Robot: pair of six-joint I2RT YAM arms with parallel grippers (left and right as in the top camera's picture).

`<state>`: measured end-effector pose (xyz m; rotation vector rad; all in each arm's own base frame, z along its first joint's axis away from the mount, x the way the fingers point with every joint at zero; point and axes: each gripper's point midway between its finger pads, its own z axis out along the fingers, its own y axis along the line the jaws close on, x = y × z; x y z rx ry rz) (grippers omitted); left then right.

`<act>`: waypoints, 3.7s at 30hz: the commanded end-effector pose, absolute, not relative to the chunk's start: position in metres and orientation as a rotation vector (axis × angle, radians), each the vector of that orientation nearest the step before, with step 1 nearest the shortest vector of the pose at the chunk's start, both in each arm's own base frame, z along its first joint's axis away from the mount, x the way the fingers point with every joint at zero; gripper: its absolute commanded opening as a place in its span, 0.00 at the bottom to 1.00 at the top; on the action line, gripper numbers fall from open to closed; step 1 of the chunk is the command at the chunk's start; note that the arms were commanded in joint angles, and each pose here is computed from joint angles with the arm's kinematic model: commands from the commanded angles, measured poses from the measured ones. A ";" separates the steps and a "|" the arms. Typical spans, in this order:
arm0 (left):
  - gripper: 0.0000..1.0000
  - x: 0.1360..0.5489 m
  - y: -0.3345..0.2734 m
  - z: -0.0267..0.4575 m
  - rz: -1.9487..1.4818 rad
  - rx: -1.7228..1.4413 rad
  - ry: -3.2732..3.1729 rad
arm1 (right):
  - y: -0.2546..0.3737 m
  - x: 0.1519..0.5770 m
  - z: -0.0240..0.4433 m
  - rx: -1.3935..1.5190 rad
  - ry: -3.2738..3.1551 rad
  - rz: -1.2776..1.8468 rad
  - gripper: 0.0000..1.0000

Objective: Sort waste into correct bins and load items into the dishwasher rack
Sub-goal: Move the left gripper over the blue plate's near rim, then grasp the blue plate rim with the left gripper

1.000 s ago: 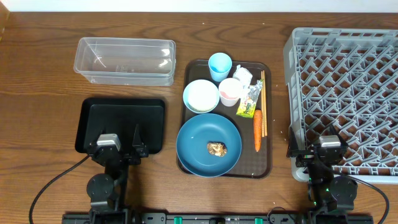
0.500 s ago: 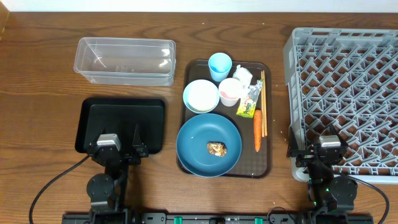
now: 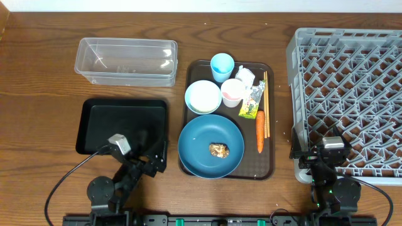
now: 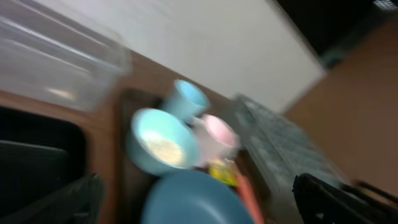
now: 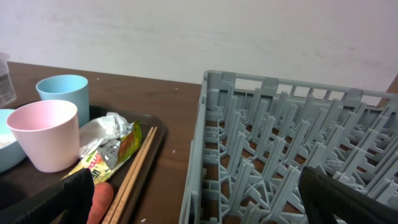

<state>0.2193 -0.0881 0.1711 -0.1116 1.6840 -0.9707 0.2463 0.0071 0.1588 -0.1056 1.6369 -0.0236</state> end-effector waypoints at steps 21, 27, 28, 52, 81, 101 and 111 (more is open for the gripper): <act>0.98 0.209 -0.109 0.237 -0.925 0.018 2.303 | 0.004 0.246 0.158 -0.087 1.638 -0.029 0.99; 0.98 0.218 -0.145 0.235 -0.848 0.184 2.534 | 0.004 0.246 0.158 -0.087 1.638 -0.029 0.99; 0.98 0.218 -0.154 0.233 -0.824 0.227 2.557 | 0.004 0.246 0.158 -0.087 1.638 -0.028 0.99; 0.98 0.207 -0.275 0.170 -0.717 0.322 2.757 | 0.004 0.246 0.158 -0.087 1.638 -0.029 0.99; 0.98 0.181 -0.305 0.075 -0.343 0.308 2.926 | 0.004 0.246 0.158 -0.087 1.638 -0.029 0.99; 0.98 0.209 -0.310 0.032 -0.187 0.361 2.828 | 0.004 0.246 0.158 -0.087 1.638 -0.029 0.99; 0.98 0.213 -0.316 0.033 -0.215 0.386 2.801 | 0.004 0.246 0.158 -0.087 1.638 -0.029 0.99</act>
